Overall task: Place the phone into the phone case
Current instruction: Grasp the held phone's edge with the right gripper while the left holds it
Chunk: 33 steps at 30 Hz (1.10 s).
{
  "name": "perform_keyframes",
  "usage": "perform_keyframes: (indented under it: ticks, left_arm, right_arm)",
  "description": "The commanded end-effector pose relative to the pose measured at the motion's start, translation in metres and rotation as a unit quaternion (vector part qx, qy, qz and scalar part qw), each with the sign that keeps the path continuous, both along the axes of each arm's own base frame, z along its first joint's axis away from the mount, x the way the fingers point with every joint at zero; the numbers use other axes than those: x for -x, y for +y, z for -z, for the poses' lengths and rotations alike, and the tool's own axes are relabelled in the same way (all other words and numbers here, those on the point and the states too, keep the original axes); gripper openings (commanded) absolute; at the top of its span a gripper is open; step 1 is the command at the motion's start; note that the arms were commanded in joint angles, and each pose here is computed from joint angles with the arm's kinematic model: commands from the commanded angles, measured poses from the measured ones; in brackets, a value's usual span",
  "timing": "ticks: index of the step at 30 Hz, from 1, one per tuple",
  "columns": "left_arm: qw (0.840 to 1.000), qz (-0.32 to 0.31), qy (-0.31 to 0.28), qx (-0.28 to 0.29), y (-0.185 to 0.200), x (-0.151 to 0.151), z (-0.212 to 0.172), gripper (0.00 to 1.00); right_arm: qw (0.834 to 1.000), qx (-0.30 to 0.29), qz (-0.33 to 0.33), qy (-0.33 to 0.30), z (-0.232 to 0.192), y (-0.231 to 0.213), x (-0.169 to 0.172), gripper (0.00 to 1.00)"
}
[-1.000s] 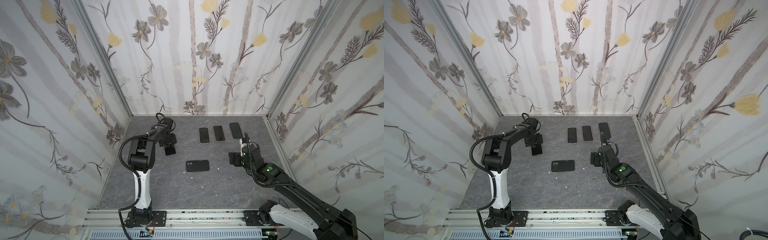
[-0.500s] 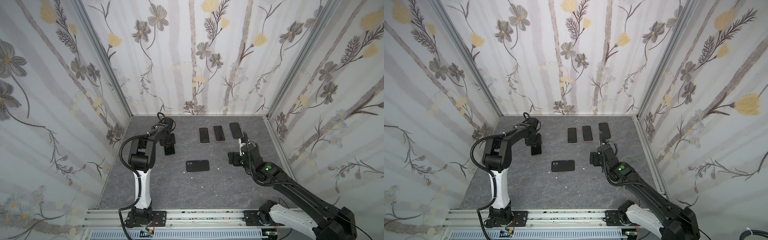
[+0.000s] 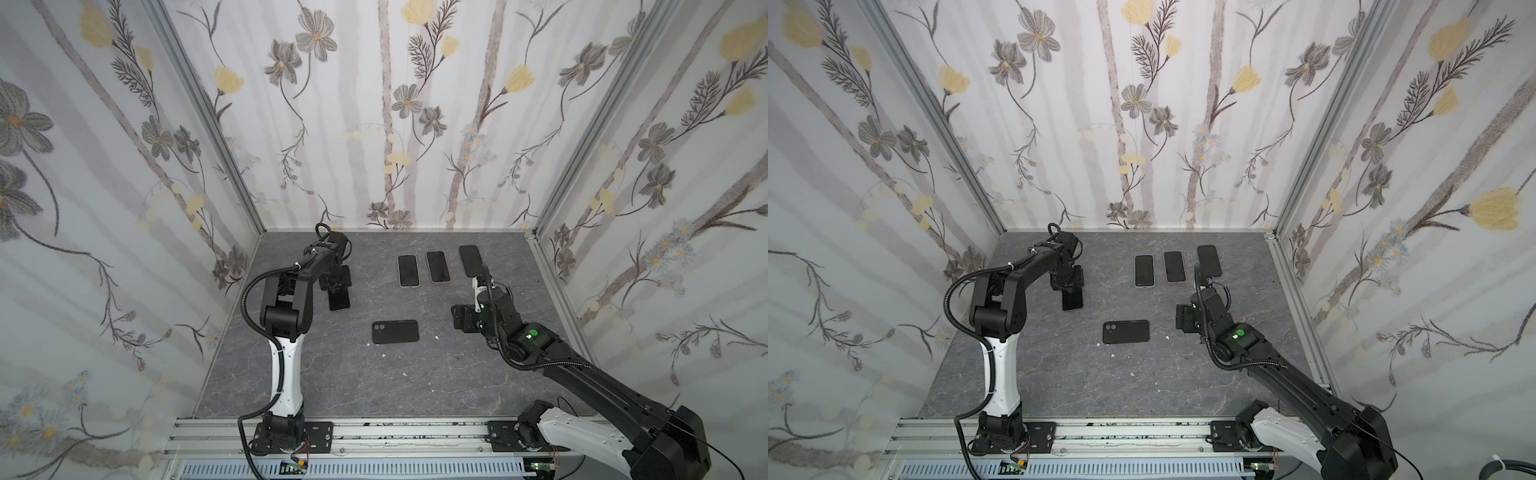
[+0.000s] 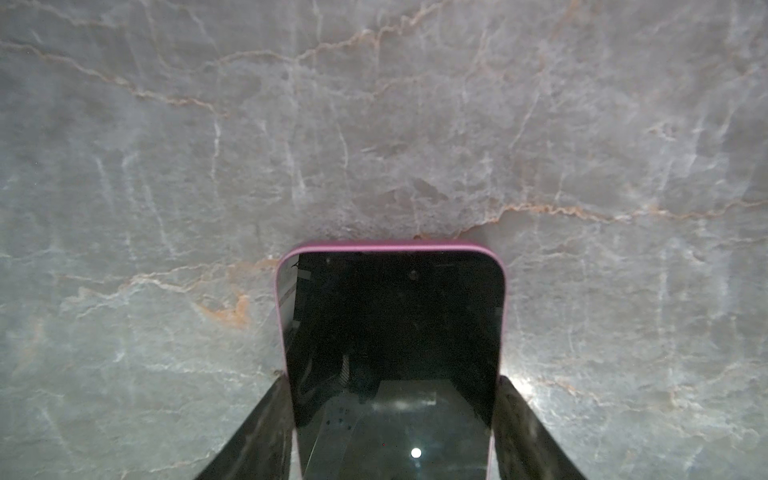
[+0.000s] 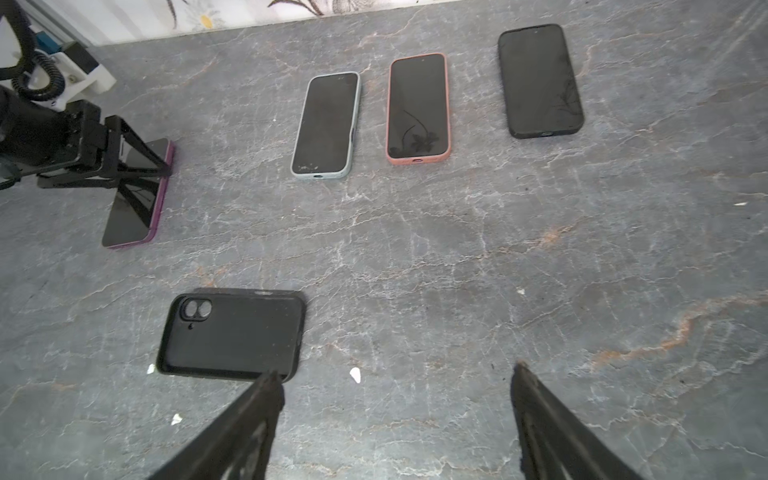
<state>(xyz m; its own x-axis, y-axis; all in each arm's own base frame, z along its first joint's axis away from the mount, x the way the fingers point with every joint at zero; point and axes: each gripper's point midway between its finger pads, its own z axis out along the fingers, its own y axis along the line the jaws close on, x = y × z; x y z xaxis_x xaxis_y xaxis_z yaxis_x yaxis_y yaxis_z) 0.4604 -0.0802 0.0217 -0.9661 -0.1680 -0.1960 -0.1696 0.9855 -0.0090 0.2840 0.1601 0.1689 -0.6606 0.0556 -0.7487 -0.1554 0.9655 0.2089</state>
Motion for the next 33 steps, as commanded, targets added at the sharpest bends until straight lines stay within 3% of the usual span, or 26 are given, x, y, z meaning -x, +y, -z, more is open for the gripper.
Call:
perform_keyframes:
  ticks: [1,5,10,21,25,33]
  left_arm:
    - [0.999,-0.007,0.047,-0.018,0.009,0.024,-0.004,0.4]
    - [0.999,-0.009,0.042,-0.01,0.007,0.025,-0.009,0.4]
    - [0.999,-0.012,0.035,-0.001,0.004,0.025,-0.016,0.4]
    - [0.999,-0.027,0.005,0.018,0.0,0.02,-0.046,0.39]
    - [0.999,-0.032,-0.003,0.035,-0.005,0.02,-0.058,0.39]
    - [0.996,-0.035,-0.016,0.084,-0.019,0.021,-0.08,0.38]
  right_arm:
    - [1.0,-0.021,-0.01,-0.007,-0.004,0.015,-0.003,0.85]
    - [1.0,-0.011,-0.021,0.008,0.007,0.024,0.001,0.85]
    - [0.998,-0.042,-0.038,-0.002,-0.004,0.049,0.002,0.84]
    - [0.981,-0.172,-0.085,-0.016,-0.006,0.138,0.018,0.85]
    - [0.965,-0.242,-0.086,-0.047,-0.019,0.165,0.022,0.85]
    - [0.918,-0.378,-0.089,-0.079,-0.038,0.226,0.023,0.85]
